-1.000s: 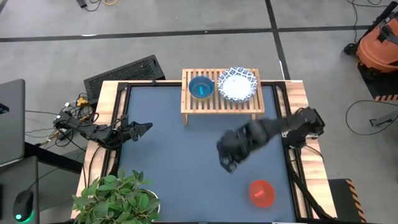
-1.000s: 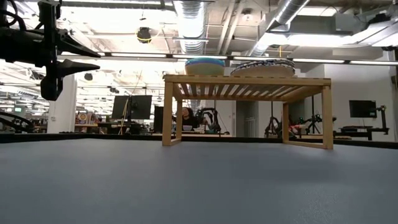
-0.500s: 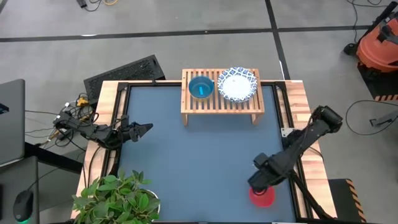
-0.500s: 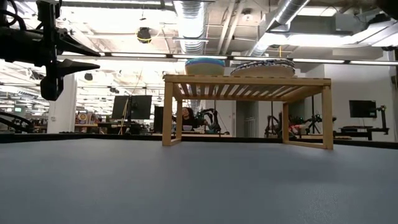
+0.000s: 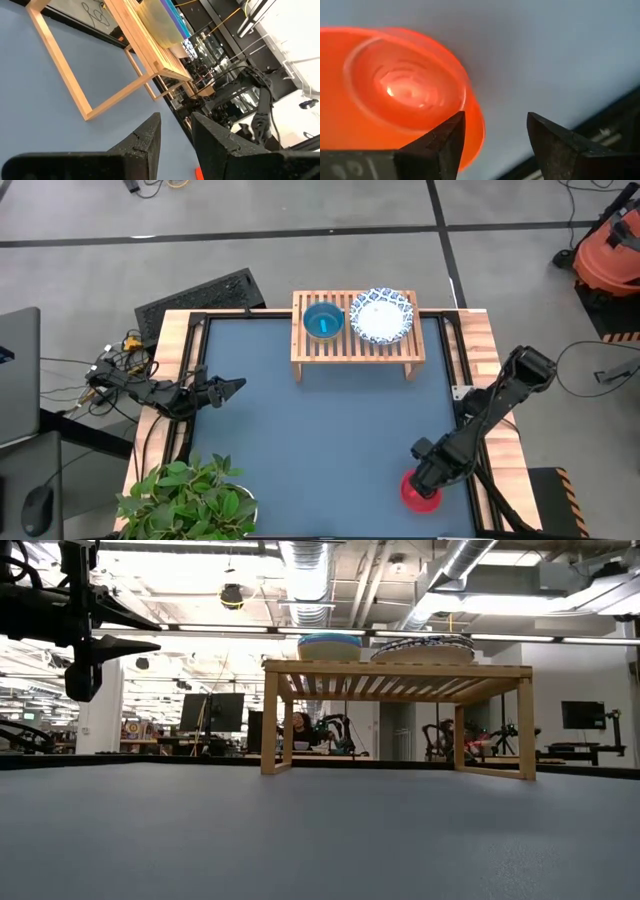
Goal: Place and stack bowls onto a shelf
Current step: Stack the orange bowl on top of the blue bowl on the shelf
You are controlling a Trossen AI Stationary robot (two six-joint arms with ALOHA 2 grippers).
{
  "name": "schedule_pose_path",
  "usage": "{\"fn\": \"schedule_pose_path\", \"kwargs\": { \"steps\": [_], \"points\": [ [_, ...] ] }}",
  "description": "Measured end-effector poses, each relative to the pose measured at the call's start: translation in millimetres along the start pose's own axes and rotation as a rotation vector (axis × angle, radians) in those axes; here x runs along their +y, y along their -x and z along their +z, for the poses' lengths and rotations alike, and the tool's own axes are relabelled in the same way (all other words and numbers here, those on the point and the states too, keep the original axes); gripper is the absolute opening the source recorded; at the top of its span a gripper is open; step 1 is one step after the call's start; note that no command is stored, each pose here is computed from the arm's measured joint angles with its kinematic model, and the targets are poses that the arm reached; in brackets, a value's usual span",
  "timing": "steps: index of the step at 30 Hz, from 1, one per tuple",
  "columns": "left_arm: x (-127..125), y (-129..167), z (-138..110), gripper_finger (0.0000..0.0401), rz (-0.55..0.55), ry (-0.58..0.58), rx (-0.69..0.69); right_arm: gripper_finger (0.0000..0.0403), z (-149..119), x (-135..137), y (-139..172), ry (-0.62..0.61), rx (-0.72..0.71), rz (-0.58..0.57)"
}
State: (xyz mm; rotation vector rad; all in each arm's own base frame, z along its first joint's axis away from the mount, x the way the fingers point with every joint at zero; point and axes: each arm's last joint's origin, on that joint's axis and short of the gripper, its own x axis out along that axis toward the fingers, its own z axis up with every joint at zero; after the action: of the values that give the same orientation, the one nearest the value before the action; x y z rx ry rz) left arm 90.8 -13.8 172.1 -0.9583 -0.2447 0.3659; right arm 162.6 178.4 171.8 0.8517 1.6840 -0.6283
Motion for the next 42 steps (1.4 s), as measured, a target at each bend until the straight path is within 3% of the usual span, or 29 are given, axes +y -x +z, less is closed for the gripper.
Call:
{"fn": "schedule_pose_path", "kwargs": {
  "steps": [5, 11, 12, 18, 24, 29, 36, 42],
  "points": [
    [0, 0, 0, 0.0094, 0.001, 0.000, -0.001, 0.0194, 4, -4, -8, -0.025, -0.001, -0.003],
    [0, 0, 0, 0.0094, 0.006, -0.002, -0.009, 0.0035, 4, -4, -7, -0.061, 0.000, -0.002],
    [0, 0, 0, 0.0094, 0.007, -0.002, -0.009, 0.0022, 4, -4, -7, -0.063, 0.001, 0.003],
    [0, 0, 0, 0.0094, 0.007, -0.002, -0.009, 0.0021, 14, 5, 14, -0.092, -0.001, 0.004],
    [0, 0, 0, 0.0094, 0.008, -0.001, -0.012, 0.0021, 42, 19, 86, -0.031, -0.024, 0.037],
    [0, 0, 0, 0.0094, 0.008, -0.002, -0.011, 0.0021, 76, 16, 166, 0.008, -0.160, 0.128],
    [0, 0, 0, 0.0094, 0.008, -0.001, -0.011, 0.0021, 127, -16, 261, -0.047, -0.468, 0.288],
    [0, 0, 0, 0.0094, 0.000, 0.000, 0.000, 0.0021, 164, -44, 311, -0.066, -0.675, 0.393]
  ]
}}
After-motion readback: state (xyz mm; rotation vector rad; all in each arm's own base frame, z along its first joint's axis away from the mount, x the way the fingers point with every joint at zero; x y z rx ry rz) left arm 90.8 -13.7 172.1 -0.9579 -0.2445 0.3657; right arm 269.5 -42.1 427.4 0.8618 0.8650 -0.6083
